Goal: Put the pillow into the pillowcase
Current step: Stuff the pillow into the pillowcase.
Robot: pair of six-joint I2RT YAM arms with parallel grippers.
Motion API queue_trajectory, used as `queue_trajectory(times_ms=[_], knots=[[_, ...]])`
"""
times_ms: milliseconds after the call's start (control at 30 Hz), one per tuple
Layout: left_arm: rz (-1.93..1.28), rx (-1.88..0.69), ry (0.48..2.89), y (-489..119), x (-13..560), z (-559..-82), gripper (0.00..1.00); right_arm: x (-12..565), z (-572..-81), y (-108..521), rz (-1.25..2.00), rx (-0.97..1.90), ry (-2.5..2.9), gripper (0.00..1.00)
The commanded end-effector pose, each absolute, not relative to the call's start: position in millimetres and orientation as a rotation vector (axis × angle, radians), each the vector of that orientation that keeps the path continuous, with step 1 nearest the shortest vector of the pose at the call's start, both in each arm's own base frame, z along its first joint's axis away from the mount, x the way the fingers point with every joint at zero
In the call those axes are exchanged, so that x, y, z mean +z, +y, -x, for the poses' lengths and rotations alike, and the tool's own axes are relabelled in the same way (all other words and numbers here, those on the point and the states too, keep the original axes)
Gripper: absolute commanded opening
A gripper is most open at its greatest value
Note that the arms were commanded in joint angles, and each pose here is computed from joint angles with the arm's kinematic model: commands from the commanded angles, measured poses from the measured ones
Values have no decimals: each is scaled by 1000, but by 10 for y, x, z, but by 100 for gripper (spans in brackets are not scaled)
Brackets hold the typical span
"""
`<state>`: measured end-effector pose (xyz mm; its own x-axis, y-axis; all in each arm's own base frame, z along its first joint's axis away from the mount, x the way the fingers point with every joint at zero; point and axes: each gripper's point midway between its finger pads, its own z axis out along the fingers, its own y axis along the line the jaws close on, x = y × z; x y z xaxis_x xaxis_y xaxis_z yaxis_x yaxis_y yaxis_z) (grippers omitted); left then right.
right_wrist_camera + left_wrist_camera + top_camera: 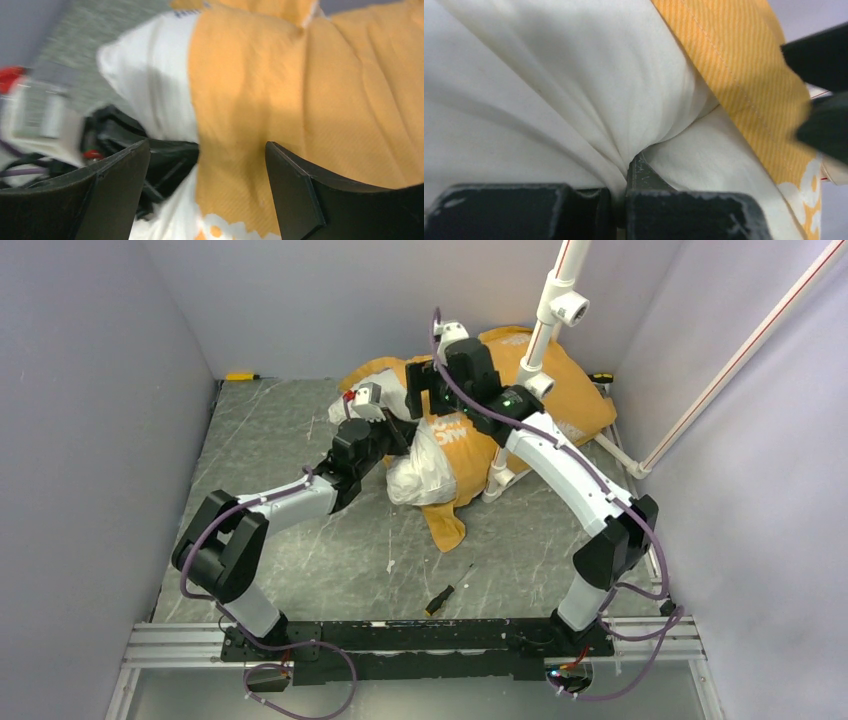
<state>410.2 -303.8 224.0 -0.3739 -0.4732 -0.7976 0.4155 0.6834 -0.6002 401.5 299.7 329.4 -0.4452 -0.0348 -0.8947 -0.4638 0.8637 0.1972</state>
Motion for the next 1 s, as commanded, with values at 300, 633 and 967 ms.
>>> queue_trajectory(times_ms=[300,633,967], knots=[[3,-1012,1608,-3070,2661,-4053,0,2998,-4108,2469,370,-276,1997,85],[-4,-1037,1622,-3111,2636,-4045,0,3119,-4269,2121,267,-224,2017,51],[-12,-1038,1630,-3132,2627,-4062,0,3765,-4038,2597,316,309,1935,0]])
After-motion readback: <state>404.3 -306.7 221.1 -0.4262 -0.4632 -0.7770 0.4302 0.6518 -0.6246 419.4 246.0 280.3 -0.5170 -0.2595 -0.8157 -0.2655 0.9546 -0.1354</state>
